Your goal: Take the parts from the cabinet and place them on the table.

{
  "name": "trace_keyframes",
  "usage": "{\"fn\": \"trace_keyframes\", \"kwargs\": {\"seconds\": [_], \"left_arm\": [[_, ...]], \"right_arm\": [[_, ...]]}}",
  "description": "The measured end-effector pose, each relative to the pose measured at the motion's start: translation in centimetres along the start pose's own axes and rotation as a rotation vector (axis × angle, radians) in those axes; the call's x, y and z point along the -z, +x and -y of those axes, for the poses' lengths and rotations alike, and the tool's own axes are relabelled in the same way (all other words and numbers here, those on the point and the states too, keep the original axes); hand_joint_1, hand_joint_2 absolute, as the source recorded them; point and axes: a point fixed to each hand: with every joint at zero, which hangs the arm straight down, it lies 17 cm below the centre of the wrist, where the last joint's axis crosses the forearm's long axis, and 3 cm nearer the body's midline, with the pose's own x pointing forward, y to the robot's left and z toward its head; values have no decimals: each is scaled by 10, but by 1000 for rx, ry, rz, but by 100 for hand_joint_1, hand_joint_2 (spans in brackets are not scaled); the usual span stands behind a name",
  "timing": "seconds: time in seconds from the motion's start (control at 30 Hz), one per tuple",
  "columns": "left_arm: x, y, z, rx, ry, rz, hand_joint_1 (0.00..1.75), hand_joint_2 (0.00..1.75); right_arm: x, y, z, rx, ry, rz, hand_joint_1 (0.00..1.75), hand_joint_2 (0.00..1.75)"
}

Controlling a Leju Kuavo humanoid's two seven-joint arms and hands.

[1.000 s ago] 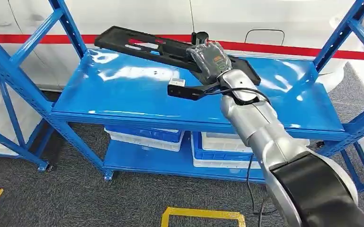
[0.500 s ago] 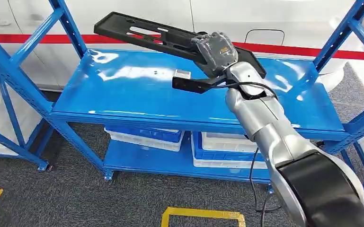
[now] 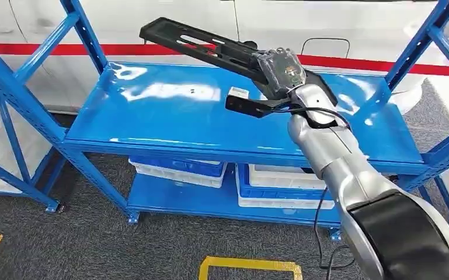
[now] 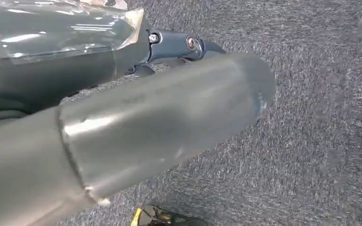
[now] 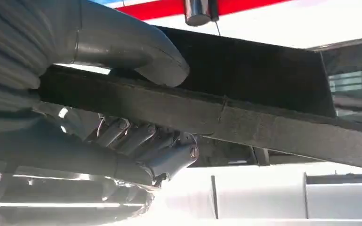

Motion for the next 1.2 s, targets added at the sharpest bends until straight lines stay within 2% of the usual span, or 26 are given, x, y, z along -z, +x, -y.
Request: {"fn": "trace_keyframes", "kwargs": {"seconds": [0.2, 1.03, 1.2], "left_arm": [[0, 1, 3, -1, -10, 0, 0, 0], [2, 4, 2, 5, -9, 6, 0, 0], [0, 3, 4, 4, -13, 4, 0, 0]], "right_arm": [[-13, -13, -16, -4, 28, -22, 168, 175], [-11, -18, -11, -21, 18, -27, 168, 175], [-16, -17, -21, -18, 36, -29, 168, 175]]}}
